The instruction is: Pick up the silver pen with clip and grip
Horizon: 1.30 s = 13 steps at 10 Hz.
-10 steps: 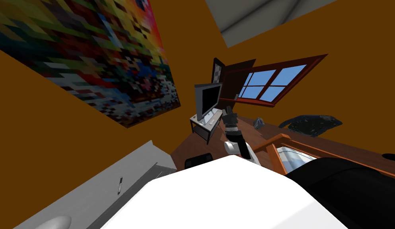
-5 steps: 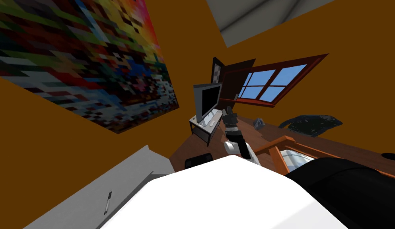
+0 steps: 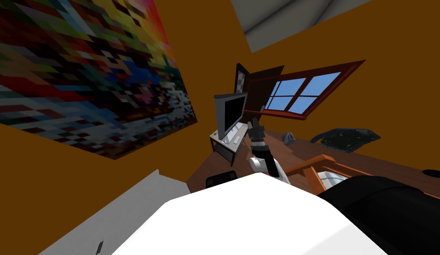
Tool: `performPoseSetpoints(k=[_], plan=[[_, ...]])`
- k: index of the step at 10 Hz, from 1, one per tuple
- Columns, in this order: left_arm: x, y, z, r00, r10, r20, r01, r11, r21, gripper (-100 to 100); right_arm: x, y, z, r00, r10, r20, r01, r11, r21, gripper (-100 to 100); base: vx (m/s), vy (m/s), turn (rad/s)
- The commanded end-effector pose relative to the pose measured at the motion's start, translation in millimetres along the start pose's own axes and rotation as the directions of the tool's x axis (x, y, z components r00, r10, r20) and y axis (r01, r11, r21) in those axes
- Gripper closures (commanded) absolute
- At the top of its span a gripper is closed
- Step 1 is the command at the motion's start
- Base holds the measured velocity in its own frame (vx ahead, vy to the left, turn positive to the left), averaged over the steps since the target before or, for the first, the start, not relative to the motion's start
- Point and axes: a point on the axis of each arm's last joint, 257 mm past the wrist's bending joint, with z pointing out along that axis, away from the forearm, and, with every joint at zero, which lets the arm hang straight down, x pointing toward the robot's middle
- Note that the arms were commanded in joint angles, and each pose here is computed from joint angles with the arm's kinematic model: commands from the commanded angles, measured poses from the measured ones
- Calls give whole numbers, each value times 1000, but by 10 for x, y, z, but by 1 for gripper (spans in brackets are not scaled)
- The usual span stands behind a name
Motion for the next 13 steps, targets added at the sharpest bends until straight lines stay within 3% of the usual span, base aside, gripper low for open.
performPoseSetpoints(k=[1, 3, 4, 7, 8, 9, 13], plan=[[-100, 148, -23, 1000, 5, 8, -5, 999, -42, -100, 0, 0, 0, 1000, 0, 0, 0, 1000, 0, 0, 222, 1, -51], [-157, 279, -46, 1000, 2, 14, 0, 997, -80, -100, 0, 0, 0, 1000, 0, 0, 0, 1000, 0, 0, 212, -2, -54], [-184, 203, -8, 1000, 5, 19, -4, 998, -62, -100, 0, 0, 0, 1000, 0, 0, 0, 1000, 0, 0, 132, 31, -6], [-168, 257, -28, 1000, 2, 17, -1, 997, -75, -100, 0, 0, 1, 1000, 0, 0, 0, 1000, 0, 0, 3, 22, -2], [-165, 258, -31, 1000, 3, 16, -1, 997, -75, 0, 0, 0, 1, 1000, 0, 0, 0, 1000, 0, 0, 0, 0, 0], [-199, 262, -9, 1000, -12, 26, 14, 996, -86, -100, 0, 0, 1, 1000, 0, 0, 0, 1000, 0, 0, -57, 6, -158], [-233, 263, 31, 998, -46, 39, 50, 993, -107, -100, 1, 1, 1, 1000, 0, 0, 0, 1000, 0, 0, -110, 8, -161]])
